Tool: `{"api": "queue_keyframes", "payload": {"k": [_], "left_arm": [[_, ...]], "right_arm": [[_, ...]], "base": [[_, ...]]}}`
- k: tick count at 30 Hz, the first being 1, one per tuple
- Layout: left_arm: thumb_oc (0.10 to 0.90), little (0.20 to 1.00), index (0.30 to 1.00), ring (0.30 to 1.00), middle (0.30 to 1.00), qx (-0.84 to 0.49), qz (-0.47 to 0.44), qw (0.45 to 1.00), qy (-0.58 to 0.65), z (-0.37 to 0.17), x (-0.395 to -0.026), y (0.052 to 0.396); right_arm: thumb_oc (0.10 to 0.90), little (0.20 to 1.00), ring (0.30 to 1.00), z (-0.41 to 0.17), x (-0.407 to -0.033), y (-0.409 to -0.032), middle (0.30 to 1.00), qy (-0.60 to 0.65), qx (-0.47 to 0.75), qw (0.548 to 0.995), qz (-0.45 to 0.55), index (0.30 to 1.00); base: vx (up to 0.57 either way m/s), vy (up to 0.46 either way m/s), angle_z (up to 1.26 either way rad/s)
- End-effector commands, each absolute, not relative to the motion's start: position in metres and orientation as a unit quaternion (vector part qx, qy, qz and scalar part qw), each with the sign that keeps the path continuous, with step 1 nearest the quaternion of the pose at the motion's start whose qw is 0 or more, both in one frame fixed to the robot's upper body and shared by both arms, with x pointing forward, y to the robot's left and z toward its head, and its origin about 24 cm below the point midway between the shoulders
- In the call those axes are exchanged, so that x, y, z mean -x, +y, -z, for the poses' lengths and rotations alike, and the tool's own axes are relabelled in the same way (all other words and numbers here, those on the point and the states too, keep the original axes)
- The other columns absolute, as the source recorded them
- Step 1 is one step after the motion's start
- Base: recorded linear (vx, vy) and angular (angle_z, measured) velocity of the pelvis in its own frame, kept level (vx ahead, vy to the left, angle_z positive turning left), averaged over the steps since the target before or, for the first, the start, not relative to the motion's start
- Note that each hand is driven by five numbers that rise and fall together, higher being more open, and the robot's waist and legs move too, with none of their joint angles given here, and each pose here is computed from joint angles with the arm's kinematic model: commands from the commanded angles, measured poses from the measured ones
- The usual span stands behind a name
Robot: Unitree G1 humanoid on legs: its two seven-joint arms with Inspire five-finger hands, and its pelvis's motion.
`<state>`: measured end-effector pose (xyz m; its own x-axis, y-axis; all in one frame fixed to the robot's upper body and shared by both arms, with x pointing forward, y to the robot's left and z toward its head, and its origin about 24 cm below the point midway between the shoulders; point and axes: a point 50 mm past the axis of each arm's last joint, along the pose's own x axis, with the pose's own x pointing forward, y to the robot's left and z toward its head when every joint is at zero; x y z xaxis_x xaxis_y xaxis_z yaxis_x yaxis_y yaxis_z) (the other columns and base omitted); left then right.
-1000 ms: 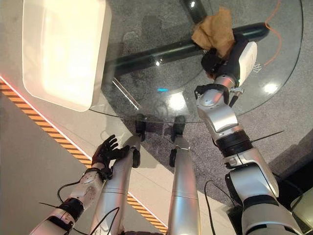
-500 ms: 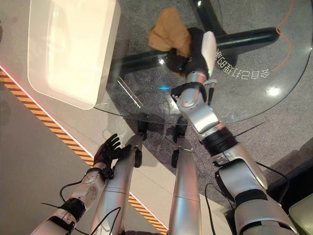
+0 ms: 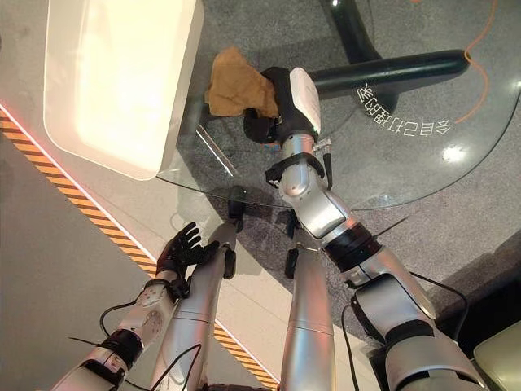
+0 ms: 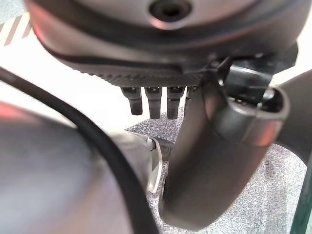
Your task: Wipe the table with a cloth and put it in the basket.
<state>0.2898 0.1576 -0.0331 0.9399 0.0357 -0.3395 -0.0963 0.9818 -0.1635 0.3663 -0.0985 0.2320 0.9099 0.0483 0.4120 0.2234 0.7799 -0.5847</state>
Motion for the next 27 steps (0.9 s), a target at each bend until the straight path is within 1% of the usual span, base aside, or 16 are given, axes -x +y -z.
{"api": "queue_keyframes", "payload": {"k": [1, 4, 5, 7, 8, 9, 11, 12, 15, 17, 20, 22, 23, 24, 27], "left_arm": [[0.8, 0.9, 0.9, 0.9, 0.9, 0.068, -0.041, 0.962, 0.26, 0.08, -0.24, 0.153], [0.8, 0.9, 0.9, 0.9, 0.9, 0.065, -0.042, 0.962, 0.262, 0.08, -0.24, 0.155], [0.8, 0.9, 0.9, 0.9, 0.9, 0.064, -0.041, 0.959, 0.273, 0.085, -0.232, 0.155], [0.8, 0.9, 0.9, 0.9, 0.9, 0.063, -0.042, 0.962, 0.264, 0.081, -0.239, 0.157], [0.8, 0.9, 0.9, 0.9, 0.9, 0.062, -0.041, 0.959, 0.274, 0.086, -0.232, 0.157], [0.8, 0.9, 0.9, 0.9, 0.9, 0.063, -0.041, 0.962, 0.263, 0.081, -0.239, 0.158], [0.8, 0.9, 0.9, 0.9, 0.9, 0.062, -0.04, 0.962, 0.262, 0.079, -0.241, 0.157], [0.8, 0.9, 0.9, 0.9, 0.9, 0.062, -0.04, 0.962, 0.262, 0.079, -0.241, 0.157], [0.8, 0.9, 0.9, 0.9, 0.9, 0.059, -0.04, 0.962, 0.264, 0.078, -0.242, 0.156], [0.8, 0.9, 0.9, 0.9, 0.9, 0.055, -0.043, 0.962, 0.266, 0.079, -0.242, 0.159], [0.8, 0.9, 0.9, 0.9, 0.9, 0.053, -0.045, 0.961, 0.267, 0.08, -0.241, 0.162], [0.8, 0.9, 0.9, 0.9, 0.9, 0.05, -0.045, 0.961, 0.267, 0.08, -0.239, 0.163], [0.8, 0.9, 0.9, 0.9, 0.9, 0.048, -0.047, 0.961, 0.267, 0.081, -0.239, 0.165], [0.8, 0.9, 0.9, 0.9, 0.9, 0.048, -0.047, 0.961, 0.267, 0.081, -0.239, 0.166], [0.8, 0.9, 0.9, 0.9, 0.9, 0.044, -0.048, 0.961, 0.269, 0.081, -0.238, 0.169]], "right_arm": [[0.1, 0.2, 0.3, -0.214, -0.354, -0.083, 0.3, -0.218, 0.342, 0.914, -0.007, 0.3], [0.1, 0.2, 0.3, -0.216, -0.354, -0.084, 0.3, -0.224, 0.344, 0.912, -0.006, 0.3], [0.1, 0.2, 0.3, -0.208, -0.354, -0.085, 0.3, -0.214, 0.344, 0.914, -0.009, 0.3], [0.1, 0.2, 0.3, -0.22, -0.354, -0.084, 0.3, -0.231, 0.358, 0.905, -0.013, 0.3], [0.1, 0.2, 0.3, -0.212, -0.353, -0.085, 0.3, -0.221, 0.357, 0.908, -0.016, 0.3], [0.1, 0.2, 0.3, -0.221, -0.353, -0.084, 0.3, -0.236, 0.369, 0.899, -0.02, 0.3], [0.1, 0.2, 0.3, -0.228, -0.35, -0.082, 0.3, -0.256, 0.404, 0.878, -0.014, 0.3], [0.1, 0.2, 0.3, -0.228, -0.35, -0.082, 0.3, -0.258, 0.405, 0.877, -0.011, 0.3], [0.1, 0.2, 0.3, -0.24, -0.35, -0.09, 0.3, -0.276, 0.413, 0.867, 0.036, 0.3], [0.1, 0.2, 0.3, -0.257, -0.353, -0.103, 0.3, -0.29, 0.408, 0.86, 0.096, 0.3], [0.1, 0.2, 0.3, -0.272, -0.356, -0.117, 0.3, -0.296, 0.399, 0.855, 0.152, 0.3], [0.1, 0.2, 0.3, -0.286, -0.358, -0.132, 0.3, -0.299, 0.385, 0.85, 0.2, 0.3], [0.1, 0.2, 0.3, -0.297, -0.36, -0.148, 0.3, -0.293, 0.375, 0.845, 0.243, 0.3], [0.1, 0.2, 0.3, -0.297, -0.36, -0.15, 0.3, -0.293, 0.374, 0.845, 0.247, 0.3], [0.1, 0.2, 0.3, -0.31, -0.361, -0.177, 0.3, -0.278, 0.366, 0.835, 0.303, 0.3]], "base": [[0.0, -0.031, 0.0], [0.02, -0.036, 0.01], [0.05, -0.033, 0.01], [0.0, -0.034, 0.01], [-0.04, -0.032, 0.02], [0.0, 0.0, 0.0], [-0.02, -0.016, 0.0], [0.0, 0.0, 0.0], [0.0, -0.011, 0.0], [-0.01, -0.042, 0.0], [0.0, -0.036, 0.0], [0.0, -0.021, 0.0], [-0.01, -0.032, 0.0], [0.0, 0.0, 0.0], [0.0, 0.0, 0.0]]}}
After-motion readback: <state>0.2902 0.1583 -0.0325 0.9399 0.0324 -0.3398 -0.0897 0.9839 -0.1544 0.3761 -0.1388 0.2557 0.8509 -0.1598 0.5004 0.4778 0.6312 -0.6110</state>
